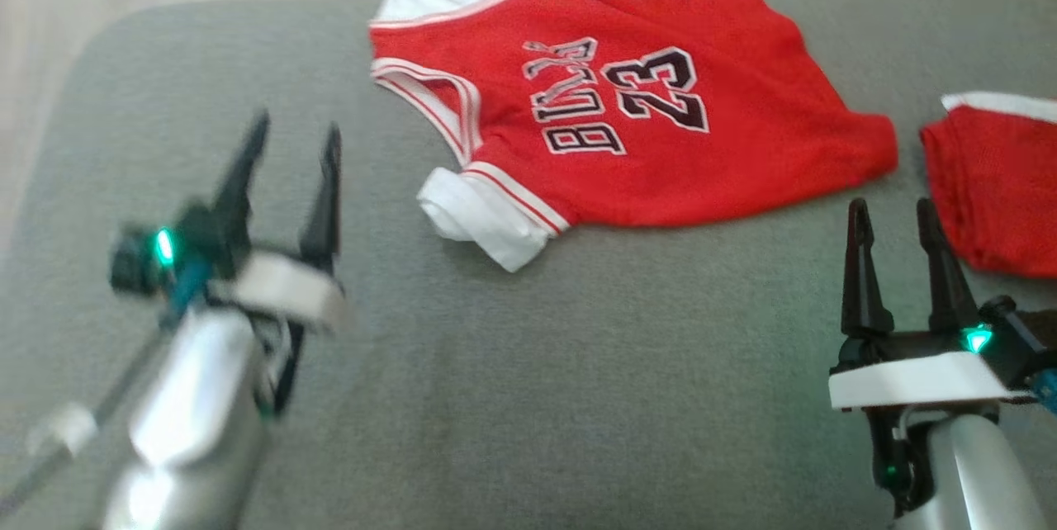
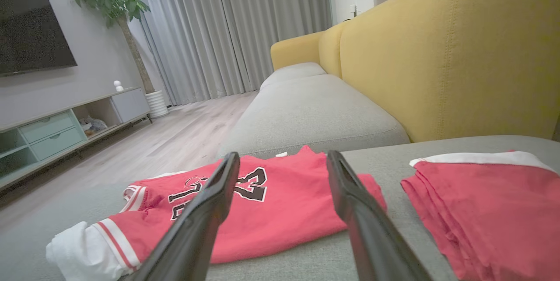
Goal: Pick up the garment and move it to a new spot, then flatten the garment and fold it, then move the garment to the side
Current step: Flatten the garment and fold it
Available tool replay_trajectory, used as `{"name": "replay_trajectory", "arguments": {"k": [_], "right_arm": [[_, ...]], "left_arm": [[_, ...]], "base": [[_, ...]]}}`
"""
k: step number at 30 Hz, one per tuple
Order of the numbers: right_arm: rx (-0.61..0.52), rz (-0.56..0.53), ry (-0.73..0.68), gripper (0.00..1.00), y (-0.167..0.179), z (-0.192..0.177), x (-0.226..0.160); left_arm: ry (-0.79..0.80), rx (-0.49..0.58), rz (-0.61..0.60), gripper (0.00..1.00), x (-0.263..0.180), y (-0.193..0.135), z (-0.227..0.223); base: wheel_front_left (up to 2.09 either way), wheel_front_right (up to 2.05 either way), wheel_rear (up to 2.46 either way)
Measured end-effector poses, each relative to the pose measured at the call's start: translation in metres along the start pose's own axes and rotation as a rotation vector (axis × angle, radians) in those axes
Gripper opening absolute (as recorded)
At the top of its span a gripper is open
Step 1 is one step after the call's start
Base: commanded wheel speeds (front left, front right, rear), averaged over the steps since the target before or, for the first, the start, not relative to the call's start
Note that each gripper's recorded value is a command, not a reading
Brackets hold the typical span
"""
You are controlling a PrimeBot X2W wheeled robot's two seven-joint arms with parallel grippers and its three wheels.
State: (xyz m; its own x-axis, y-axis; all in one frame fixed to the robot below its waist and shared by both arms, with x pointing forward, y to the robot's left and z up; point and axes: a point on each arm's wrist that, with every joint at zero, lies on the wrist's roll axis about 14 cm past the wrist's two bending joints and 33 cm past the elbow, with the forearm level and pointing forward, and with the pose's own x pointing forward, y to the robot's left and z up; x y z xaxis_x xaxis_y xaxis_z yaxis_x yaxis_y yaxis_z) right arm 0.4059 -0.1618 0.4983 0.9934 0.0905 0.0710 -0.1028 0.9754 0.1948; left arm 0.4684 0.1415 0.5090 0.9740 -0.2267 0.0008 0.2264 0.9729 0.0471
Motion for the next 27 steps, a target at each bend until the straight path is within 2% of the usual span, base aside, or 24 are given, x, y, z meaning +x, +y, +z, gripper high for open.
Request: {"name": "replay_trajectory", "arguments": {"k": [4, 8, 13, 17, 27], "right_arm": [[0.003, 0.033, -0.018, 1.00, 0.012, 0.006, 0.002], [0.004, 0.046, -0.021, 1.00, 0.017, 0.008, 0.001], [0.006, 0.042, -0.005, 1.00, 0.015, 0.003, -0.003], [0.006, 0.037, 0.008, 1.00, 0.014, -0.002, -0.004], [0.003, -0.027, 0.068, 1.00, -0.009, -0.024, -0.005]], "left_arm": [[0.029, -0.065, 0.064, 1.00, -0.043, -0.004, -0.019], [0.048, -0.099, 0.103, 1.00, -0.065, -0.008, -0.029], [0.041, -0.129, 0.116, 1.00, -0.070, -0.015, -0.029], [0.057, -0.115, 0.076, 1.00, -0.063, -0.025, -0.032], [0.231, -0.087, -0.150, 1.00, -0.017, -0.074, -0.065]], "base": [[0.00, 0.00, 0.00], [0.00, 0.00, 0.00], [0.00, 0.00, 0.00], [0.00, 0.00, 0.00], [0.00, 0.00, 0.00]]}}
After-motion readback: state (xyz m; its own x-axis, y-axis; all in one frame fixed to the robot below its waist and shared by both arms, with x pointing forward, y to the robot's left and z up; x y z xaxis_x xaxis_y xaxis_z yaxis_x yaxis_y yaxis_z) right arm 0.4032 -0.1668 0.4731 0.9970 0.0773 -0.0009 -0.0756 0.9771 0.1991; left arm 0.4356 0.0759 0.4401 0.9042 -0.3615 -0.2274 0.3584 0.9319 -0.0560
